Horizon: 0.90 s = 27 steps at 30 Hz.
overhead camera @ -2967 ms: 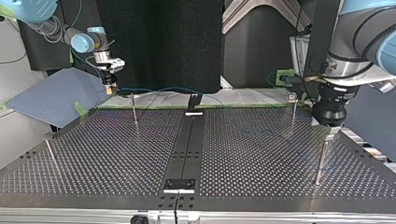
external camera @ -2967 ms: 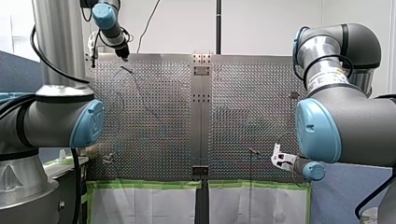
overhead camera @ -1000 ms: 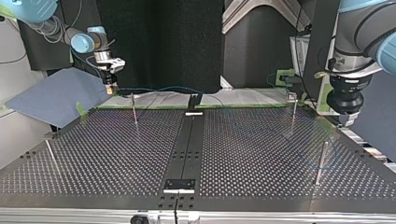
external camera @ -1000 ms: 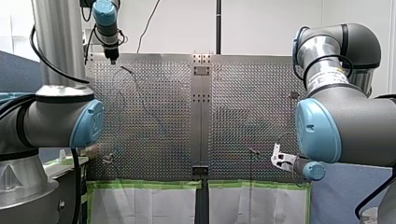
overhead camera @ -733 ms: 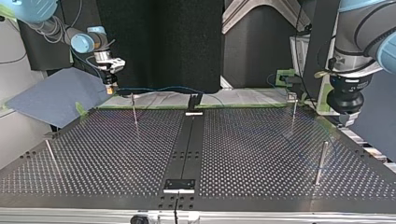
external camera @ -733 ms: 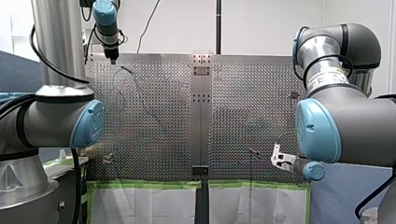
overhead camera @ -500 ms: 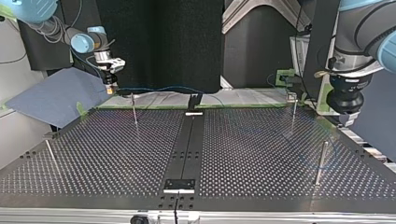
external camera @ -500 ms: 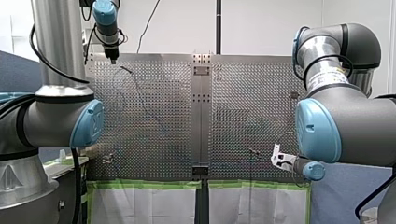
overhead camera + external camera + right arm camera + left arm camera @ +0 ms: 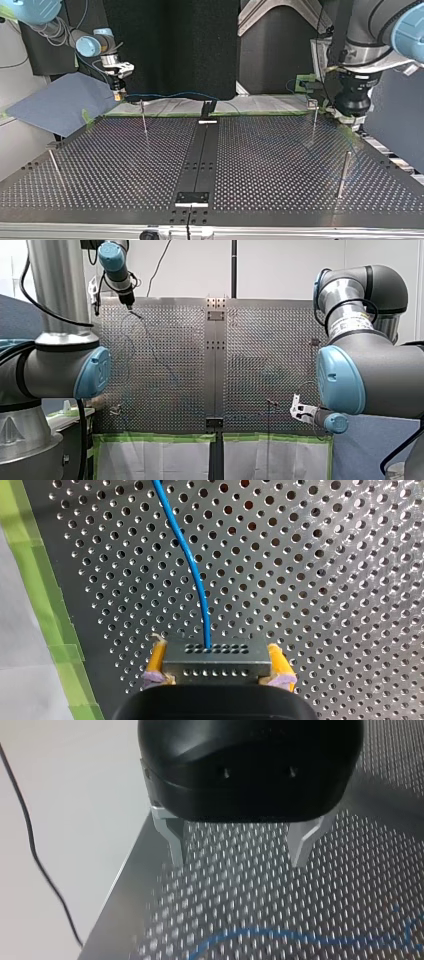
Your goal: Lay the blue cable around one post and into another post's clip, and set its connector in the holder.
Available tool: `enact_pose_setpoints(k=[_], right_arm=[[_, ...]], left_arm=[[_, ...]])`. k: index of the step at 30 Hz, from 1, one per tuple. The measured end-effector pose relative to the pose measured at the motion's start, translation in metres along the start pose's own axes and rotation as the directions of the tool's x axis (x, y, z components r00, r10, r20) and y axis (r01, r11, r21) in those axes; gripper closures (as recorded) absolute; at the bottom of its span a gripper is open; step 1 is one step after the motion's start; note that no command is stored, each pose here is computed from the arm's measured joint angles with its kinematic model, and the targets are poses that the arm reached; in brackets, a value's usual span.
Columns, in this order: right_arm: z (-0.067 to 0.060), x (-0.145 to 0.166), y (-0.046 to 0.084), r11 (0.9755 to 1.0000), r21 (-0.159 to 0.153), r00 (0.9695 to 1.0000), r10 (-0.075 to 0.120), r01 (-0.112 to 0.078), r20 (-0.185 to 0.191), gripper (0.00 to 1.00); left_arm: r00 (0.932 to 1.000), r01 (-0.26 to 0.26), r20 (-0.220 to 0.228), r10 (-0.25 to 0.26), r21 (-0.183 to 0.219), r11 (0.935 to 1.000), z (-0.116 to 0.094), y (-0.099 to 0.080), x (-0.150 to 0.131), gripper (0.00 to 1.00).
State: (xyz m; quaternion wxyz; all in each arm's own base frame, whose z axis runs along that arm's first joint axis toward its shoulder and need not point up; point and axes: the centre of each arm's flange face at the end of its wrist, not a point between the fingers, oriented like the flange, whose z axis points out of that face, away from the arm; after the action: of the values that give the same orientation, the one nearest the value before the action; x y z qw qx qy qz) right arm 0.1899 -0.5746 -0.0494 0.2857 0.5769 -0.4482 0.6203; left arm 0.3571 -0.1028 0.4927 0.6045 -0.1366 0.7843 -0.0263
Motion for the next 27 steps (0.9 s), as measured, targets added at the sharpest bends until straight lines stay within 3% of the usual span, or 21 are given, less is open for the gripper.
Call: enact_pose_setpoints(k=[5, 11, 19, 27], right_arm=[[0.0, 0.001, 0.001, 1.0, -0.002, 1.0, -0.001, 0.001, 0.0, 1.0], [0.0, 0.002, 0.002, 1.0, -0.005, 1.0, -0.002, 0.002, 0.0, 1.0], [-0.002, 0.002, 0.003, 1.0, -0.007, 0.9999, -0.003, 0.003, 0.011, 1.0], [-0.002, 0.002, 0.002, 0.9999, 0.004, 0.9998, 0.009, -0.009, 0.02, 1.0]], left_arm=[[0.9995, 0.029, 0.005, -0.03, 0.081, 0.9963, -0.01, -0.014, 0.013, 0.0], [0.9967, 0.065, -0.059, -0.056, 0.16, 0.985, 0.0, -0.029, 0.047, 0.0], [0.9934, 0.013, -0.114, 0.006, 0.168, 0.9857, 0.016, -0.039, 0.094, 0.0], [0.9812, -0.071, -0.166, 0.098, 0.158, 0.9848, 0.027, -0.047, 0.151, 0.0]])
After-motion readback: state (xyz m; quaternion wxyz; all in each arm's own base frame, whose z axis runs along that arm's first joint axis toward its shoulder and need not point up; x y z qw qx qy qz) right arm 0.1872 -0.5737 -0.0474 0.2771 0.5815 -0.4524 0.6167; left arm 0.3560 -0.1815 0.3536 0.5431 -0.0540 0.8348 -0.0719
